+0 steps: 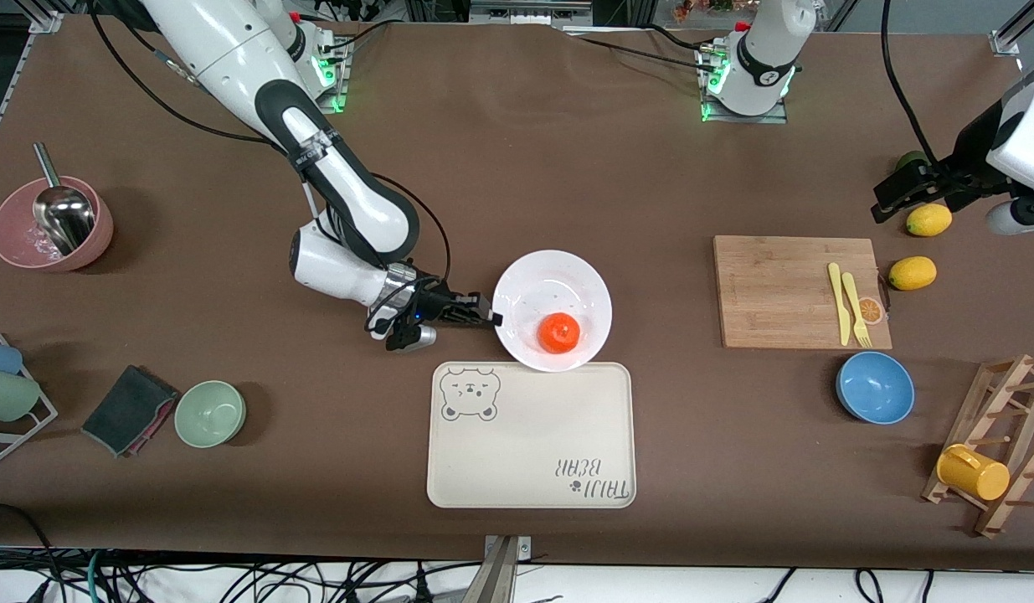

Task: Place orange and plate with both arms
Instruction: 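Slide the plate with the right gripper onto the bear tray, then open the right gripper and release the plate rim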

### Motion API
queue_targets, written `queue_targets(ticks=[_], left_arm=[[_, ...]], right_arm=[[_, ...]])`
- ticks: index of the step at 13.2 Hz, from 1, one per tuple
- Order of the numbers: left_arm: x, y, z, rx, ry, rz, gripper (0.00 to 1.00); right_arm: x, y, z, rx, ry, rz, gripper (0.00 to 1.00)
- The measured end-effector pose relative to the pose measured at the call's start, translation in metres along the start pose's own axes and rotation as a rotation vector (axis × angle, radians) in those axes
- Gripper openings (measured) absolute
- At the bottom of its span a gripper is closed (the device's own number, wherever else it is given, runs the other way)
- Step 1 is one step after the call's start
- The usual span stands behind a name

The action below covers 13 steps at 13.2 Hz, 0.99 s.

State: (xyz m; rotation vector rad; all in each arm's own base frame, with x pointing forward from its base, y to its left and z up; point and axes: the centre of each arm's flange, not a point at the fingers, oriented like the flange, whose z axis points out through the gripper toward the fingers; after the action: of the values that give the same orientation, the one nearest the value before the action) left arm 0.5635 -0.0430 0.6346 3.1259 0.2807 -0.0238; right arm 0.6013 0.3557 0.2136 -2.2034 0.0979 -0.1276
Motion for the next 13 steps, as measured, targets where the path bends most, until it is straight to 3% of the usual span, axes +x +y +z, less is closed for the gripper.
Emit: queue_targets(ticks=[9, 13], left_arm=[[0.000, 0.000, 0.000, 0.000, 0.000, 0.000, 1.00], [0.000, 0.000, 0.000, 0.000, 0.001, 0.001, 1.00]], right_arm=[[0.105, 0.046, 0.010, 0.082, 0.172, 0.056, 0.05], [0.116, 0.079, 0.019, 0.067, 0.194, 0.077, 0.05]])
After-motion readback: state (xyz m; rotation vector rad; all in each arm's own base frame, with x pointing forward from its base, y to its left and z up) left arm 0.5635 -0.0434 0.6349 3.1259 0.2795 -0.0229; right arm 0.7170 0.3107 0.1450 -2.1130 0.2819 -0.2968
